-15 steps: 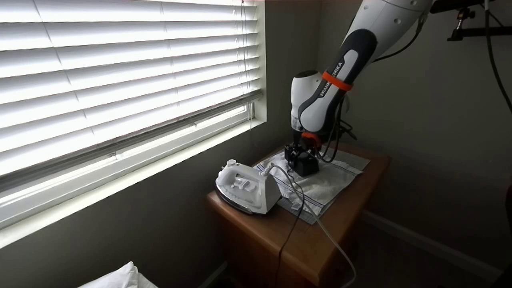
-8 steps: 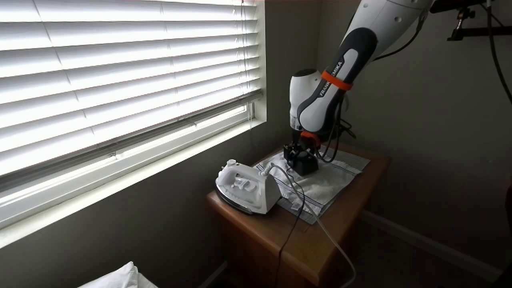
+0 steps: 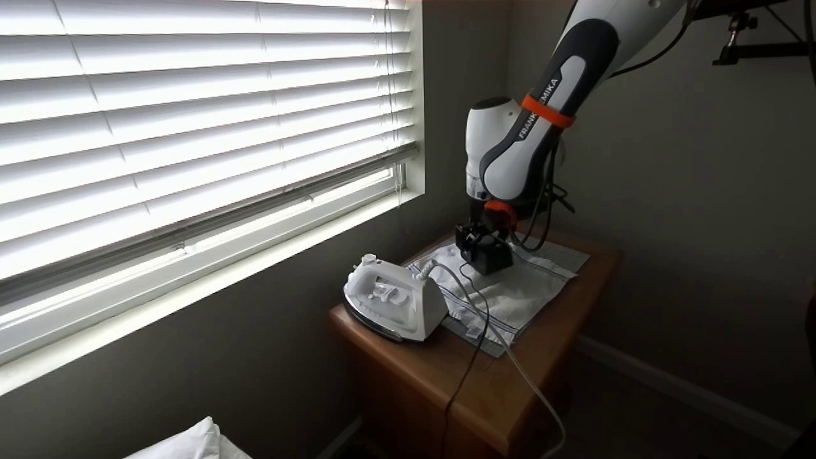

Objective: Put the speaker behind the iron

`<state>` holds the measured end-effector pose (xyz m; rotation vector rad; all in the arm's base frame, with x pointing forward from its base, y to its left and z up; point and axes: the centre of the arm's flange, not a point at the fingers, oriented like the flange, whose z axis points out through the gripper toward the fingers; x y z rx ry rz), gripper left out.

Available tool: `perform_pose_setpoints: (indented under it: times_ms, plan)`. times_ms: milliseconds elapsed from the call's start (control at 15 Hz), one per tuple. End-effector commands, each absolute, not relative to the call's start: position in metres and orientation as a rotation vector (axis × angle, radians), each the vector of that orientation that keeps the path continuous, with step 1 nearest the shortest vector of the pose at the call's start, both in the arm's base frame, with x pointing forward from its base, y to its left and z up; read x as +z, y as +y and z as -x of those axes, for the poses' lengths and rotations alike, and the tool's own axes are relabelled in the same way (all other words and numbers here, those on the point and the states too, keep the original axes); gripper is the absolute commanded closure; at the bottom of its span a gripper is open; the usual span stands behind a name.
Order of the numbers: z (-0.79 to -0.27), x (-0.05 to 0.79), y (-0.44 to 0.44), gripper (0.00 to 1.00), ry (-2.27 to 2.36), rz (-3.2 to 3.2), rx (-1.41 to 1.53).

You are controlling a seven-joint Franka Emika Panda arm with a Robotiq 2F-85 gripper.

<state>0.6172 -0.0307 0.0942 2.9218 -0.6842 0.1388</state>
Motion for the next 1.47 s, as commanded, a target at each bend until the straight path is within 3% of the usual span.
perform_pose_setpoints:
  times_ms: [0, 1400]
  plan:
    - [-0.583, 0.121, -0.015, 0.38, -0.743, -2.942, 0.090]
    - [-0.470, 0.179, 0.057, 0.38, -0.962, -3.021, 0.085]
